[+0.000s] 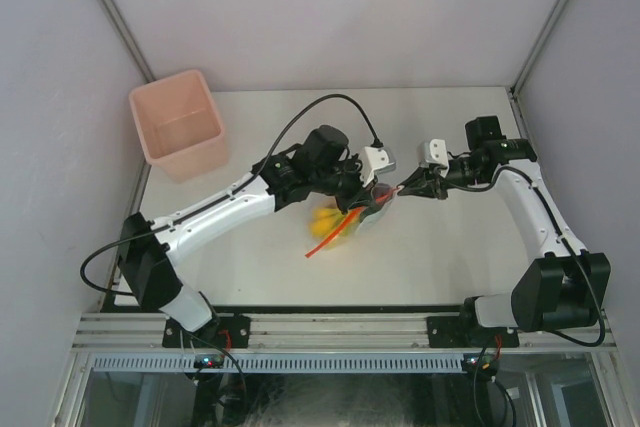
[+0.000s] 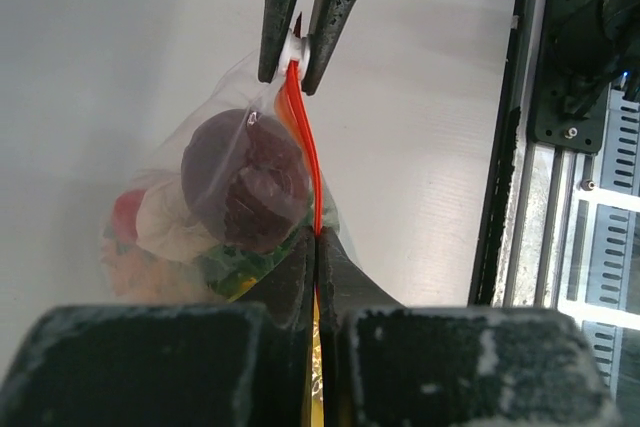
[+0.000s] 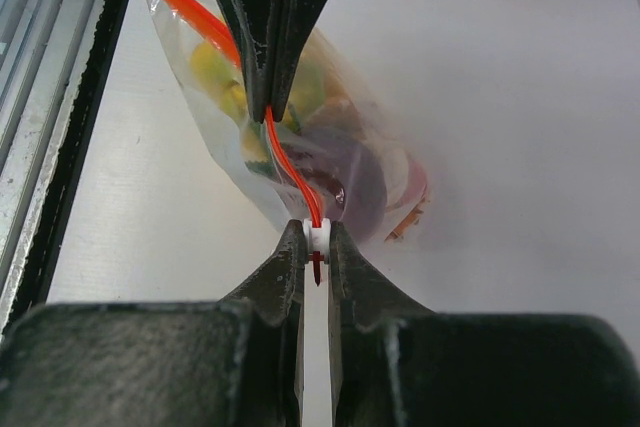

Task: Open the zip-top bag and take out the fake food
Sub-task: Pick up the zipper food storage bag at the center of the board, then unzip the zipper food storage bag at the center of the board.

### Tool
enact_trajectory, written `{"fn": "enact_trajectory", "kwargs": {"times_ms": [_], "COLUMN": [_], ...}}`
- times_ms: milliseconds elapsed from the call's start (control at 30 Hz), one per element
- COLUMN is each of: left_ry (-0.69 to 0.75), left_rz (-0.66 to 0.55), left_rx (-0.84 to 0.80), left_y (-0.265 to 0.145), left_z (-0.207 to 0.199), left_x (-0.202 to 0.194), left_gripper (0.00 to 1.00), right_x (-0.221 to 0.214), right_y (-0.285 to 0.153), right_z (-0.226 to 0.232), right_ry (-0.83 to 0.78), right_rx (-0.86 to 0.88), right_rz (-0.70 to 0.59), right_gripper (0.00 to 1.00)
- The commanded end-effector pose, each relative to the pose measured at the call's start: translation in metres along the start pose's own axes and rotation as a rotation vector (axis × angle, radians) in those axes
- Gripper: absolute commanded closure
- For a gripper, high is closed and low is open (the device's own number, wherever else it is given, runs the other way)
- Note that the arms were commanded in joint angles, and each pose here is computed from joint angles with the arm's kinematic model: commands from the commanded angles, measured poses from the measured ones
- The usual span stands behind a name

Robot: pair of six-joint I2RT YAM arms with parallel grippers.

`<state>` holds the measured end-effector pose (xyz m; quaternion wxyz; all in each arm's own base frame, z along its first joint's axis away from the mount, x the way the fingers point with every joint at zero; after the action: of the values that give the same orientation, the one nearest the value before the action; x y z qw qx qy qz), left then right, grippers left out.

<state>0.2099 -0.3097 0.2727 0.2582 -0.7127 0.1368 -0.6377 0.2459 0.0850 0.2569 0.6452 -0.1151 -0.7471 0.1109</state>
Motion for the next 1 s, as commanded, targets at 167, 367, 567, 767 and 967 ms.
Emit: {"fn": "enact_trajectory", "kwargs": {"times_ms": [167, 367, 567, 767, 967], "left_ry": [0.153, 0.197, 0.224, 0.235, 0.236], "left_rz": [-0.057, -0.091, -0.125, -0.148, -0.150], "left_rx": [0.011, 0.002, -0.027, -0.086, -0.088], "left_y": [-0.006, -0.012, -0.020, -0.019, -0.017], "left_z": [0.005, 0.003, -0.002, -0.007, -0.005], "left_x": [0.017, 0.024, 0.031, 0.033, 0.036], "left_gripper": [1.00, 1.00, 1.00, 1.00, 1.00], "right_x": [0.007, 0.007, 0.018, 0.022, 0.023], "right_y": [0.008, 0.009, 0.005, 0.002, 0.004], "right_z": [0.007, 0.009, 0.012, 0.014, 0.019], "right_ry": [-0.048, -0.077, -0.147, -0.186, -0.224], "right_rx": [0.051, 0.060, 0.044, 0.033, 0.057], "right_rz": [-0.084, -0.064, -0.073, -0.060, -0.055], "right_gripper": [1.00, 1.00, 1.00, 1.00, 0.99]}}
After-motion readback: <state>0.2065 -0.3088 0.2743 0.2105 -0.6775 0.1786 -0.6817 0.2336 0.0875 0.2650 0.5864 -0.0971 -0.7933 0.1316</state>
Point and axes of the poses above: each gripper's point midway between its finger pads, its own y axis out along the fingers, its own z axis along the line the jaws close on, x = y × z, the point moved 9 cm from there along -y, back along the fingers, and after that the axes turned 2 degrees about y, right-handed, at the moved point
